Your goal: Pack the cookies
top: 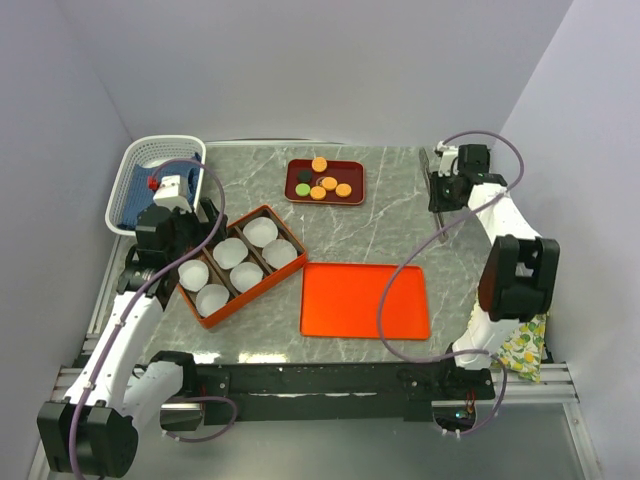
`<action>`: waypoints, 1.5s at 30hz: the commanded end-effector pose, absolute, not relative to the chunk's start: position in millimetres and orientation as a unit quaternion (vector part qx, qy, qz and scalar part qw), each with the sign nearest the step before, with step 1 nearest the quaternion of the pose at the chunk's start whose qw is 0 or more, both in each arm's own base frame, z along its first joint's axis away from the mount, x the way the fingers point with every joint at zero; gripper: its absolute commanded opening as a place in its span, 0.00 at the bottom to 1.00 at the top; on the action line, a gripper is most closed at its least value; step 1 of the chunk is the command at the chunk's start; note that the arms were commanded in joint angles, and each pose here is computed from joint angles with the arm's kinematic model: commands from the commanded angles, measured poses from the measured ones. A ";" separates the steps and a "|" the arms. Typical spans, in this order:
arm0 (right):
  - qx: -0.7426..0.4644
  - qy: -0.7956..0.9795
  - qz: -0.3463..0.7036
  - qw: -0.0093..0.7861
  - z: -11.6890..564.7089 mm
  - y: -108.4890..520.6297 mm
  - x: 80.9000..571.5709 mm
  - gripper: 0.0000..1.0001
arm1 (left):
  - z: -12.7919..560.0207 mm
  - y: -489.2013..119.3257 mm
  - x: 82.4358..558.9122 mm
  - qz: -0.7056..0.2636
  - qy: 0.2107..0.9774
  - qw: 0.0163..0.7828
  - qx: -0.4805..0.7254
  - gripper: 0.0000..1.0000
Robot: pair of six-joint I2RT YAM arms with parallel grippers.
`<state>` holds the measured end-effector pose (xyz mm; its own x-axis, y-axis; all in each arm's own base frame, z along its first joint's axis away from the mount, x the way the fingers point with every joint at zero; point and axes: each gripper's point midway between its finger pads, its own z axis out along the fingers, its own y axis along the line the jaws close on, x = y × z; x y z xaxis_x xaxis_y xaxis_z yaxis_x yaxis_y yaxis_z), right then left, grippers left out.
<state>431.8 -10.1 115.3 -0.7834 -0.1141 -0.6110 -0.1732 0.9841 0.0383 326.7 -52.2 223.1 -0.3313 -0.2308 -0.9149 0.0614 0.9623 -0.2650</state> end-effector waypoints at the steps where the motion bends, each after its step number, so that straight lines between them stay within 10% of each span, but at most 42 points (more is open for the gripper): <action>1: -0.099 0.922 0.083 0.364 148.0 9.1 421.9 0.38 | 250.3 -55.7 327.2 -0.138 0.781 0.608 -0.037 0.96; 23: -0.221 0.882 0.110 0.401 209.6 79.6 380.7 0.45 | 260.3 -58.0 321.4 -0.146 0.769 0.621 -0.031 0.97; 45: -0.296 0.883 0.151 0.333 182.5 166.1 479.1 0.45 | 255.3 -54.6 324.3 -0.133 0.775 0.617 -0.030 0.96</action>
<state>466.1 163.4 162.5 -0.6319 -0.4147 -0.6547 -0.6140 0.7834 0.0963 320.4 -54.6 239.4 -0.2853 -0.2213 -0.9325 0.0987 0.9610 -0.2583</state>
